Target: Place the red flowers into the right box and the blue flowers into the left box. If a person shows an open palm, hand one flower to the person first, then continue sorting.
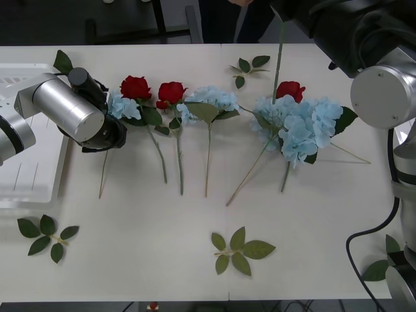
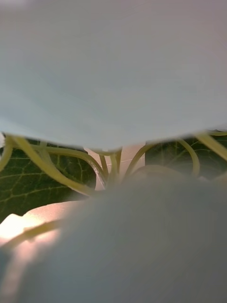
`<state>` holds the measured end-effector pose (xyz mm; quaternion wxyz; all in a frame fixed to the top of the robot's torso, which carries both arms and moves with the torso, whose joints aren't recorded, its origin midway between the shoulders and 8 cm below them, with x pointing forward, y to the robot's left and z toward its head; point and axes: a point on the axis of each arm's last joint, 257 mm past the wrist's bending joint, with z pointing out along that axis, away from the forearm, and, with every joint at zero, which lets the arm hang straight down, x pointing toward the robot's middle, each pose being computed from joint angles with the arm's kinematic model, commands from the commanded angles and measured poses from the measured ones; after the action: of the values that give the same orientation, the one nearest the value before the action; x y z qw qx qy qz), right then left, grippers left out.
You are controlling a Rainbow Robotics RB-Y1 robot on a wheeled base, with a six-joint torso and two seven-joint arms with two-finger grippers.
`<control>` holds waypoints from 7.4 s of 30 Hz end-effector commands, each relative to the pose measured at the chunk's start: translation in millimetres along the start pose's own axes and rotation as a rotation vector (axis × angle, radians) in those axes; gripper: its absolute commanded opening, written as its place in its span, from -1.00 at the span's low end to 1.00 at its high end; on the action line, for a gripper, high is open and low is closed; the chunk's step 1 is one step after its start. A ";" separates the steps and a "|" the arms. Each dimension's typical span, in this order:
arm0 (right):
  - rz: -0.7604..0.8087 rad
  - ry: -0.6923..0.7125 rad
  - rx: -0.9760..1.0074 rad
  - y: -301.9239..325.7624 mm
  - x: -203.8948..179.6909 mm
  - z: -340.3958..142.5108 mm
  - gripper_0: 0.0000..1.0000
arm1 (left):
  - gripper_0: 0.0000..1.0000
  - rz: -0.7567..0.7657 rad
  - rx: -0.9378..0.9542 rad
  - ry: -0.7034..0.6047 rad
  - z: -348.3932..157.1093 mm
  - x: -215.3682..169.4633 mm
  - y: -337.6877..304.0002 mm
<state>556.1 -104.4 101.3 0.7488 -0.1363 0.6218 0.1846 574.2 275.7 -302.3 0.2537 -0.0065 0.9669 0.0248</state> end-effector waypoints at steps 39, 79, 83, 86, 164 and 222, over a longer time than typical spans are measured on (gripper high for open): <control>0.018 0.211 0.009 -17.9 32.2 -98.4 1.00 | -1.00 0.033 0.001 0.000 0.5 1.4 0.9; -0.570 0.914 -0.226 -226.9 309.3 -202.7 1.00 | -1.00 0.031 -0.013 0.013 -17.4 -1.1 22.5; -0.552 0.884 -0.262 -204.9 321.7 -187.3 1.00 | -1.00 0.018 -0.026 0.036 -41.9 -5.2 45.1; -0.558 0.875 -0.283 -190.9 329.6 -179.1 1.00 | -1.00 0.009 -0.045 0.054 -62.1 -8.7 64.0; 0.887 0.319 -0.643 140.5 109.3 -41.2 -1.00 | 1.00 -0.112 -0.083 0.064 -98.4 -23.4 225.2; 0.916 0.293 -0.619 136.9 104.9 -34.6 -1.00 | 1.00 0.441 1.612 -0.317 -265.3 11.9 -264.7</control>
<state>486.4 12.7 -35.9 0.4131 -0.0786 0.6508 0.6322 435.3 0.3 -110.5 0.2868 0.3645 0.6336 -0.6192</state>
